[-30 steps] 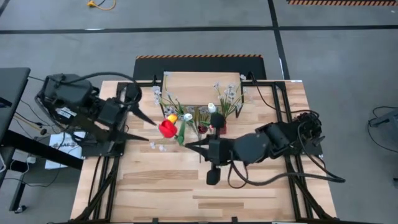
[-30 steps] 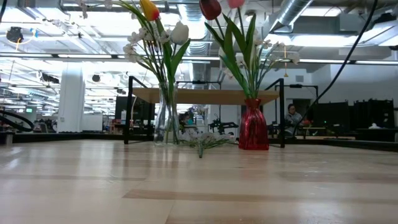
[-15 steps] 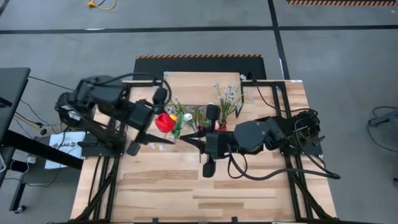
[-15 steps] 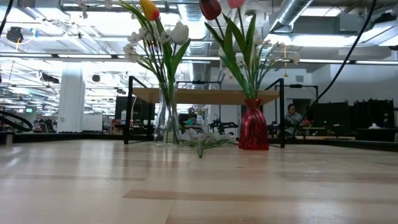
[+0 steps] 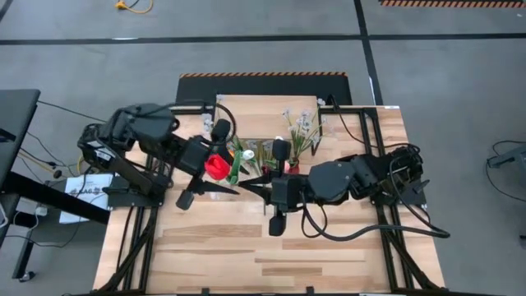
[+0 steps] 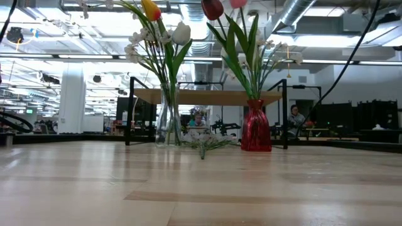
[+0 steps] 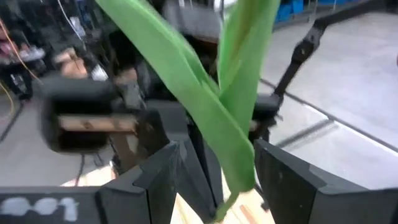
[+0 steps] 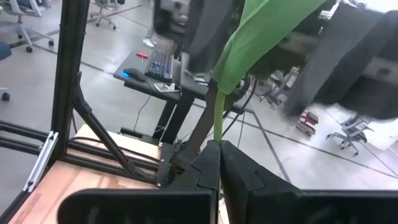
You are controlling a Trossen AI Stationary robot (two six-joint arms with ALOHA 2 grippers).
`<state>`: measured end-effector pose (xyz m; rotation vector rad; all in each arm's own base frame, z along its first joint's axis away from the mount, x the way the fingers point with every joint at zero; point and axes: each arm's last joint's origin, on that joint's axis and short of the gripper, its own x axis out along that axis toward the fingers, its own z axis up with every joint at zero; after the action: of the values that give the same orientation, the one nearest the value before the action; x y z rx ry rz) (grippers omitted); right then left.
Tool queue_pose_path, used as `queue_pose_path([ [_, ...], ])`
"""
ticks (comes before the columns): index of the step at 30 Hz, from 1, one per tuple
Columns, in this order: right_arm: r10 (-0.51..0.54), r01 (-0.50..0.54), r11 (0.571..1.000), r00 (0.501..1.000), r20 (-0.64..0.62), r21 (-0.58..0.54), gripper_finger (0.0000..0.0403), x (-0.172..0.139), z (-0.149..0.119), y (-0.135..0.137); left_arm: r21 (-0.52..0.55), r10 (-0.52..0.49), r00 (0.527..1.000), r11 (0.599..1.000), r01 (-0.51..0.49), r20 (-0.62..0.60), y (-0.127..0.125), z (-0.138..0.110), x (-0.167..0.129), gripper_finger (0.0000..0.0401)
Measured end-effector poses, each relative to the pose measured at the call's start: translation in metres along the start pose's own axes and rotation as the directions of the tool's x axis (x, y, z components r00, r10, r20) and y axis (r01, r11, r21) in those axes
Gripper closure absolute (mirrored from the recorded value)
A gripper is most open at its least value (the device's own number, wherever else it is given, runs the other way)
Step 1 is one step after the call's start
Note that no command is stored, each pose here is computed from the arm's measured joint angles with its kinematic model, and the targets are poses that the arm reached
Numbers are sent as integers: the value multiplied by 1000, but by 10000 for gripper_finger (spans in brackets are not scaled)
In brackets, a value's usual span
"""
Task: Pick and place flowers into a vace then onto a shelf
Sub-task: Put the red flower into the transparent vase
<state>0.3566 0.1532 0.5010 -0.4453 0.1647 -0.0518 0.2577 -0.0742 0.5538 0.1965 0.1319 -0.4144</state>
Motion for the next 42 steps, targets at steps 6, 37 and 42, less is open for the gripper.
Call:
queue_pose_path([
  [6,1,-1,1000,1000,-2,-1,403,0,0,0,4,33,999,999,-33,23,-1,6,-12,214],
  [37,-98,106,989,992,-80,104,266,2,-6,-4,-6,119,990,993,-118,72,-3,21,-57,396],
  [42,-98,105,989,992,-78,106,235,2,-6,-3,-19,247,965,969,-247,87,-3,24,-98,398],
])
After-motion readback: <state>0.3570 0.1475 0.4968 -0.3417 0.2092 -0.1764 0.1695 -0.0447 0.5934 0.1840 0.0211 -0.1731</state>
